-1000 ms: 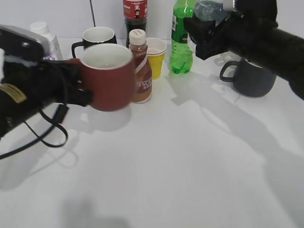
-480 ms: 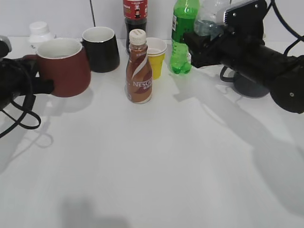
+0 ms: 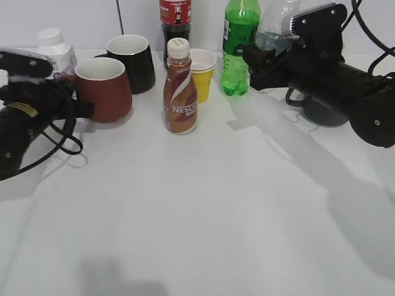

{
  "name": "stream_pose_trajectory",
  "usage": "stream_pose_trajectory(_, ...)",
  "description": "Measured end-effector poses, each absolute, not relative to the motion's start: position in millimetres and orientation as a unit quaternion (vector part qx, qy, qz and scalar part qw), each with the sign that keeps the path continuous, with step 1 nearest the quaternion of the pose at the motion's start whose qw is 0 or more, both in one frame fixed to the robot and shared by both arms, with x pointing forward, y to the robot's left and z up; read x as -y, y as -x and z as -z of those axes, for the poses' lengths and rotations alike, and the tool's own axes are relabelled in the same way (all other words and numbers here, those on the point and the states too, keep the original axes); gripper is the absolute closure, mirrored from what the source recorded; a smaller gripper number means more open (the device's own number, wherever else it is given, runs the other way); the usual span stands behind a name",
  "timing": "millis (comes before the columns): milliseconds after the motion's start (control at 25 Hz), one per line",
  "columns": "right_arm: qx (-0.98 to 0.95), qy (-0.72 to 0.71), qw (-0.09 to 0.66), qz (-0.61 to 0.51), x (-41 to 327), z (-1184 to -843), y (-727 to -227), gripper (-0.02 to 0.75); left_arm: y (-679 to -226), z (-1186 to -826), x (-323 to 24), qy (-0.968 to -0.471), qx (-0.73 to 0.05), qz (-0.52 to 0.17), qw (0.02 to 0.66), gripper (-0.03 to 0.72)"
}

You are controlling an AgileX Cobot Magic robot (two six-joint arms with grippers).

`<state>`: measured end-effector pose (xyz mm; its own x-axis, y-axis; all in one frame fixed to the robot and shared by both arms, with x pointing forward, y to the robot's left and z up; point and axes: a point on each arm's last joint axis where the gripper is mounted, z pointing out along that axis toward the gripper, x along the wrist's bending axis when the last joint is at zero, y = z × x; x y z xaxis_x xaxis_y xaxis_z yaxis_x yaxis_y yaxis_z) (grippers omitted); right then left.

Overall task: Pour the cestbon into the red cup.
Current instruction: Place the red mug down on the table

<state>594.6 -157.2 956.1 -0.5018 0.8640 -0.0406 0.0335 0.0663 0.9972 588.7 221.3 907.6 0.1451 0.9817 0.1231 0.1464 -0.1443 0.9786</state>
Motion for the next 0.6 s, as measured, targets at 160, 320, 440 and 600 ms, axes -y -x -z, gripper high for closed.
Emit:
stream_pose_trajectory(160,-0.640,-0.353,0.353,-0.584,157.3,-955.5,-594.6,0.265,-595.3,-893.2,-219.3,-0.611,-0.470,-0.451,0.450,0.625)
stream_pose_trajectory(320,-0.641,-0.353,0.353,-0.583,157.4,-955.2,-594.6,0.265,-597.2,-887.4,-219.2,-0.603,-0.467,-0.458,0.457,0.627)
stream_pose_trajectory(440,-0.642,-0.354,0.353,-0.582,157.4,-955.0,-594.6,0.265,-596.3,-885.0,-219.2,-0.598,-0.465,-0.462,0.461,0.627)
stream_pose_trajectory(600,-0.652,-0.358,0.348,-0.571,157.6,-952.0,-594.3,0.265,-585.1,-881.0,-219.5,-0.598,-0.462,-0.464,0.462,0.592)
